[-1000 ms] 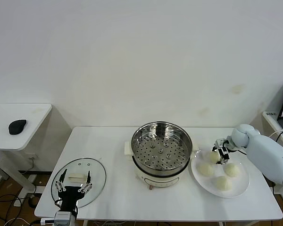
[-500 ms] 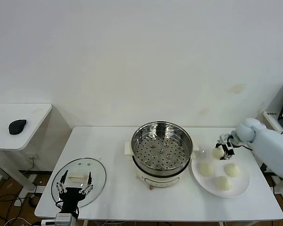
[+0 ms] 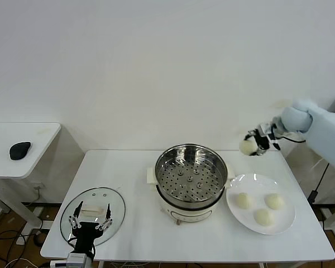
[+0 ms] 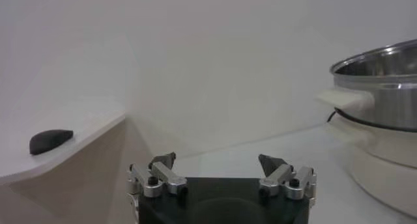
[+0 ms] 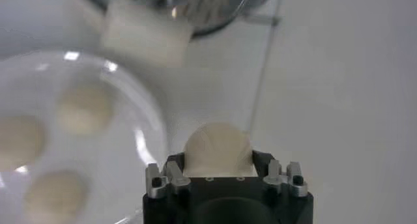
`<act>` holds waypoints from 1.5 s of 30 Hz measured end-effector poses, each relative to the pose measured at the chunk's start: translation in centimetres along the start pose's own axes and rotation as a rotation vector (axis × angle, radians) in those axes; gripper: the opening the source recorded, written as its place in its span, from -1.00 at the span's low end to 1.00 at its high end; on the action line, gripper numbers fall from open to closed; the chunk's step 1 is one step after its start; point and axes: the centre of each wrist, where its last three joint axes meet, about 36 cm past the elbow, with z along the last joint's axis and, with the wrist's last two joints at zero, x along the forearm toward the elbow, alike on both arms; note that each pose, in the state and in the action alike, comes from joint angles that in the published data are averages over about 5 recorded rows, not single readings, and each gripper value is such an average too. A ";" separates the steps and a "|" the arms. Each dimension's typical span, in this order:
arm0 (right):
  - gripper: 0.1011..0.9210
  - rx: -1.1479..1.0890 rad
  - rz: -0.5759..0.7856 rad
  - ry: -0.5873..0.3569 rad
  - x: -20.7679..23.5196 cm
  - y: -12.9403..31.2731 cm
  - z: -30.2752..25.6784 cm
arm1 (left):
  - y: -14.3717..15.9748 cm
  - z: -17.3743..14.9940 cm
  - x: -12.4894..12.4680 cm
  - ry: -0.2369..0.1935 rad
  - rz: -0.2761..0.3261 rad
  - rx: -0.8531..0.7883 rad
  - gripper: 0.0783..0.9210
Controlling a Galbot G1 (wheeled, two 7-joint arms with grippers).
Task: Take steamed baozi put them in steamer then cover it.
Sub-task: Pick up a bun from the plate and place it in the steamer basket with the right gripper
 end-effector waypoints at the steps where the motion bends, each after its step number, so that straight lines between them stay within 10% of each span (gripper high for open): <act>1: 0.33 0.022 0.005 -0.020 0.0 -0.6 -1.0 | 0.0 0.0 -0.1 -0.002 -0.001 0.000 0.77; 14: 0.35 0.351 -0.041 -0.190 -4.1 -4.0 -12.1 | 0.3 0.3 -0.3 0.000 -0.020 0.001 0.77; 34: 0.37 0.825 -0.107 -0.165 -11.9 -4.0 -15.6 | 0.3 0.3 -0.3 0.000 -0.029 0.003 0.77; 45: 0.75 0.875 -0.109 -0.178 -13.4 -3.7 -15.7 | 0.3 0.2 -0.2 -0.002 -0.031 0.002 0.77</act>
